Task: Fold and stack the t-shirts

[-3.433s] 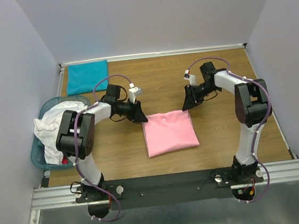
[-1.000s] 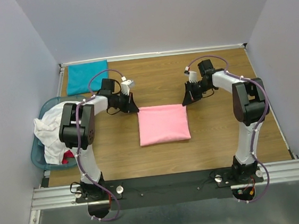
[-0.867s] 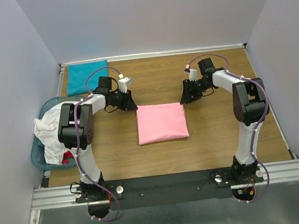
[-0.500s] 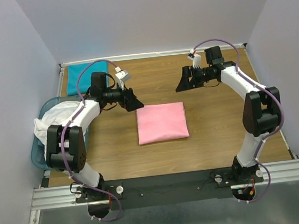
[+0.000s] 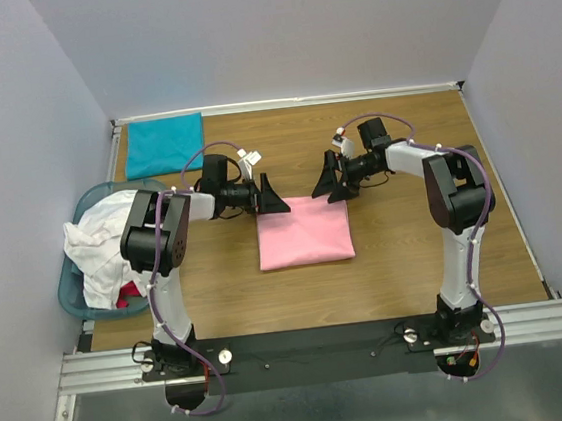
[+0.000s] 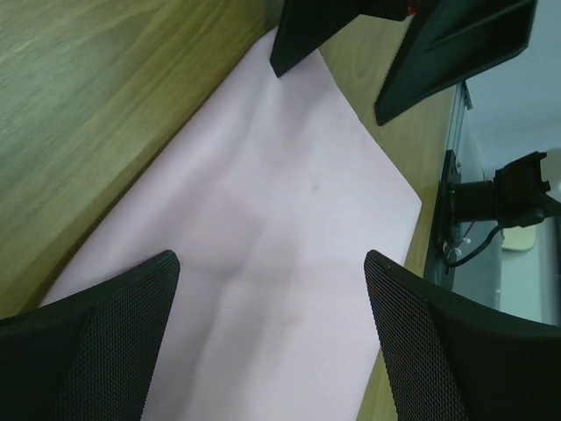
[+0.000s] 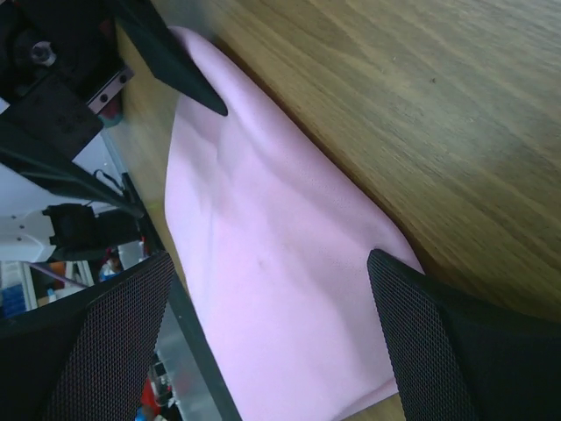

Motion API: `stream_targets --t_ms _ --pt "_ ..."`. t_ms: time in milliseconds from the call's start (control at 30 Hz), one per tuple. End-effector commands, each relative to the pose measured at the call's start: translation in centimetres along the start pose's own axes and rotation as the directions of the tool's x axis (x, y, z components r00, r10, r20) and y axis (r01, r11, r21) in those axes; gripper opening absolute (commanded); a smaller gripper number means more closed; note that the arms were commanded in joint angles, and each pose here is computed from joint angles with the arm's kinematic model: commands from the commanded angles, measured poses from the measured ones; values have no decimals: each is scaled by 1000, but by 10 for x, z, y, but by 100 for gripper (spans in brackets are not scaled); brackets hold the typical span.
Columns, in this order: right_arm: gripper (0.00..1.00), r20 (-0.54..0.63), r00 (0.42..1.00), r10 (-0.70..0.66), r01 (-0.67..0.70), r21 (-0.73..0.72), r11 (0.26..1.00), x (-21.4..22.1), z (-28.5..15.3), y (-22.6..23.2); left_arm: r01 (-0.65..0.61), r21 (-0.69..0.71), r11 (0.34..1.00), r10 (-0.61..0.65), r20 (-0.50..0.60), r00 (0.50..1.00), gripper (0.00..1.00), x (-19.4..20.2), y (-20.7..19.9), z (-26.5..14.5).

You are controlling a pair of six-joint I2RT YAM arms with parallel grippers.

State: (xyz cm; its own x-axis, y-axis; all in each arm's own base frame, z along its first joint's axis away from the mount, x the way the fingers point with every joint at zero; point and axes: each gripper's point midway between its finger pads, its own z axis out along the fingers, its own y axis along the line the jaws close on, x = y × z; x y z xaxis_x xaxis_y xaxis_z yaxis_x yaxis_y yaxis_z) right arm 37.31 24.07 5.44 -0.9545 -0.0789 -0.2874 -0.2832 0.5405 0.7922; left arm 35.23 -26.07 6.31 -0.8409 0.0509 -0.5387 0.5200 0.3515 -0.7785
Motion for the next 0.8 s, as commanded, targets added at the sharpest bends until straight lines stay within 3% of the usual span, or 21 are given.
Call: stream_targets --t_ms 0,167,333,467,567,767 --pt "100 36 999 -9 6 81 997 -12 7 -37 24 -66 998 -19 68 998 95 -19 35 0" --pt "100 85 995 -42 35 82 996 -42 0 -43 -10 -67 998 16 88 996 95 -42 39 -8" --pt "100 156 986 -57 61 -23 998 -67 -33 22 -99 13 995 97 104 990 95 -60 -26 -31" --pt "100 113 993 34 -20 -124 992 -42 -39 65 -74 67 995 69 75 995 95 -37 -61 -35" --pt "100 28 986 165 -158 -156 975 -10 -28 79 -5 128 992 3 22 1000 95 -13 -79 -27" --pt "100 -80 945 317 -325 -130 937 47 -8 60 93 136 986 -87 -48 995 95 21 -80 -5"
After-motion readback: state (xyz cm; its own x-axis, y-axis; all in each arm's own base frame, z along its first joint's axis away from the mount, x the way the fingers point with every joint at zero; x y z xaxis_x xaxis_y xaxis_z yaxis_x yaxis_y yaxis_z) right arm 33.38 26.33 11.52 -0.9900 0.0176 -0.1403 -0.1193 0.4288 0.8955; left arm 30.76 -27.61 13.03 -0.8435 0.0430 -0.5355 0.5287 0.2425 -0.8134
